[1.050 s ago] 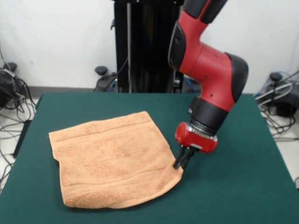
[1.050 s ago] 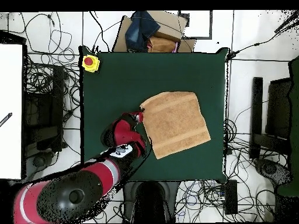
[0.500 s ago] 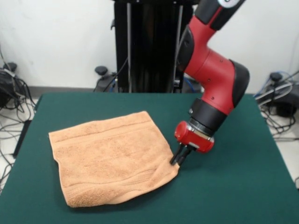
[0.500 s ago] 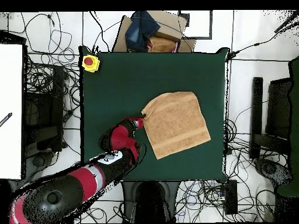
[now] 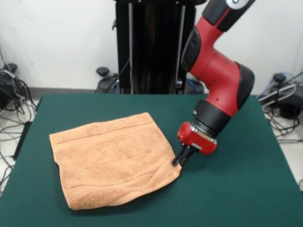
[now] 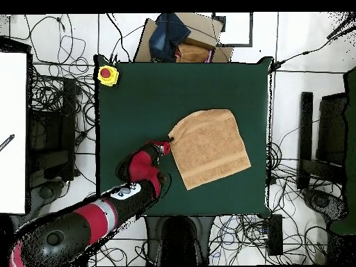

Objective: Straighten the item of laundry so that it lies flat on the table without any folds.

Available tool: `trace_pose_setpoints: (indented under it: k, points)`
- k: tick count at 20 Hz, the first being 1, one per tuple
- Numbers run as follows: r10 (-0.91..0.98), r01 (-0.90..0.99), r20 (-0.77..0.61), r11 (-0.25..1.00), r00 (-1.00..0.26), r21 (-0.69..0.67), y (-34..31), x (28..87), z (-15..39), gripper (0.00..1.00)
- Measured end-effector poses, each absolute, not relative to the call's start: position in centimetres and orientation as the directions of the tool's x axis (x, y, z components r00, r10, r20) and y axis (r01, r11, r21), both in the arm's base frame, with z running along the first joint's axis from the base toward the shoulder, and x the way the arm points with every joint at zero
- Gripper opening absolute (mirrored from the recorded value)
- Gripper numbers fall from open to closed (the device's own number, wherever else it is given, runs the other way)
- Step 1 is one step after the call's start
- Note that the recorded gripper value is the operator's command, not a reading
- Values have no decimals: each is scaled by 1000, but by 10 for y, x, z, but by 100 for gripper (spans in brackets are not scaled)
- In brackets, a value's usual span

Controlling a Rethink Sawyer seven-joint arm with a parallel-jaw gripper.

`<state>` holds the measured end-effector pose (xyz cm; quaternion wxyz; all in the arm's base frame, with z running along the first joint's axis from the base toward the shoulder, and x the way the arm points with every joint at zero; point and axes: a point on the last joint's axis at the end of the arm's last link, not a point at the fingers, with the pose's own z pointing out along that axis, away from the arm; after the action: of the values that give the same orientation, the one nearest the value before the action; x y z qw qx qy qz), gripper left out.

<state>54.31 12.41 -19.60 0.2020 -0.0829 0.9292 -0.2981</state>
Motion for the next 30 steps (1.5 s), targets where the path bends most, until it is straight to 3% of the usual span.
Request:
trace_pose_setpoints:
  k: [30]
  points:
    - [-298, -38, -381, 827, -875, -560, 140, 578, -153, 0]
